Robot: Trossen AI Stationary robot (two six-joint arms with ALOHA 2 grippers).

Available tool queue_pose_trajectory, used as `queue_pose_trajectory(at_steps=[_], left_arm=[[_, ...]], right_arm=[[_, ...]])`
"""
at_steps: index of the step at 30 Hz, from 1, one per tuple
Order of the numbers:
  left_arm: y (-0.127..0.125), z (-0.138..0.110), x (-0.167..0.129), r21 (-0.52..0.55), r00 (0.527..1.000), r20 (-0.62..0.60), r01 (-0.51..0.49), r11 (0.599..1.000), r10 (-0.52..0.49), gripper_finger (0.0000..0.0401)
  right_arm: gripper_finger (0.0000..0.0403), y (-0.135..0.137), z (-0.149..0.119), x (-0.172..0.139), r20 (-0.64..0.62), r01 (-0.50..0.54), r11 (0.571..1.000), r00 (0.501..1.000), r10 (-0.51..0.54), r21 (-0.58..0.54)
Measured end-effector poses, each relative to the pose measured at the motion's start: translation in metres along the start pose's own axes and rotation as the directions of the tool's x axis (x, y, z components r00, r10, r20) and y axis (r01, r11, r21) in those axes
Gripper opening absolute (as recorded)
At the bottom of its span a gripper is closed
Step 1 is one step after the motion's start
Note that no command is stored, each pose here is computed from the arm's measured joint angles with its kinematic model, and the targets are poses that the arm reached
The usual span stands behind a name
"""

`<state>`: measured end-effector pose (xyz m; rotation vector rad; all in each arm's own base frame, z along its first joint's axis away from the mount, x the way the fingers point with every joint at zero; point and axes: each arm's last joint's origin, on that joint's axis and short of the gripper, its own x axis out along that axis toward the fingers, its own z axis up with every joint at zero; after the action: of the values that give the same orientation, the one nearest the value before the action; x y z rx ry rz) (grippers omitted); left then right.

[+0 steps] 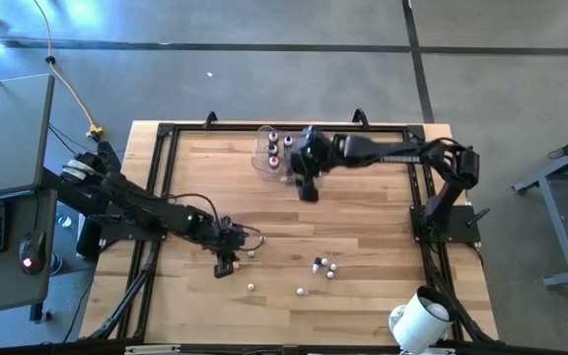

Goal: Pick & Place food coloring
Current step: Put the red food coloring into the transparent bin

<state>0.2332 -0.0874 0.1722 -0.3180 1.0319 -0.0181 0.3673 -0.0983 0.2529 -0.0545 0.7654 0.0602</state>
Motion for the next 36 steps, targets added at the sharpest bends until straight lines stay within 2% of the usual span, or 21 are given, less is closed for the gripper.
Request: queue_pose_trajectory(at_steps=[3, 8, 11, 16, 22, 26, 29, 36], left_arm=[[-0.007, -0.002, 0.003, -0.039, 1.000, 0.010, 0.020, 0.999, -0.020, 0.0160], [-0.014, -0.006, 0.002, -0.116, 1.000, 0.020, 0.009, 0.993, -0.006, 0.0159], [-0.021, -0.003, -0.002, -0.107, 0.999, 0.040, 0.006, 0.994, -0.001, 0.0147], [-0.031, 0.011, -0.015, -0.095, 0.999, 0.050, -0.003, 0.996, 0.008, 0.0115], [-0.036, 0.016, -0.021, -0.144, 1.000, 0.023, 0.020, 0.989, -0.017, 0.0090], [-0.043, 0.010, -0.022, -0.166, 1.000, 0.006, 0.030, 0.986, -0.029, 0.0083], [-0.048, 0.006, -0.023, -0.179, 1.000, 0.029, 0.006, 0.984, -0.001, 0.0083], [-0.059, -0.004, -0.024, -0.205, 0.991, 0.104, -0.056, 0.977, 0.079, 0.0082]], right_arm=[[0.0149, 0.026, -0.003, 0.014, 0.055, -0.096, 0.994, 0.994, 0.099, -0.059], [0.0149, 0.061, -0.018, 0.039, 0.192, -0.127, 0.979, 0.969, 0.157, -0.159], [0.0149, 0.073, -0.029, 0.056, 0.221, -0.154, 0.977, 0.958, 0.184, -0.146], [0.0149, 0.078, -0.036, 0.093, 0.230, -0.273, 0.956, 0.929, 0.290, -0.102], [0.0149, 0.078, -0.037, 0.126, 0.186, -0.299, 0.951, 0.933, 0.309, -0.083], [0.0149, 0.080, -0.037, 0.130, 0.181, -0.370, 0.924, 0.907, 0.381, -0.093], [0.0149, 0.082, -0.036, 0.130, 0.200, -0.396, 0.912, 0.890, 0.410, -0.110], [0.0149, 0.091, -0.037, 0.134, 0.199, -0.400, 0.901, 0.881, 0.428, -0.168]])
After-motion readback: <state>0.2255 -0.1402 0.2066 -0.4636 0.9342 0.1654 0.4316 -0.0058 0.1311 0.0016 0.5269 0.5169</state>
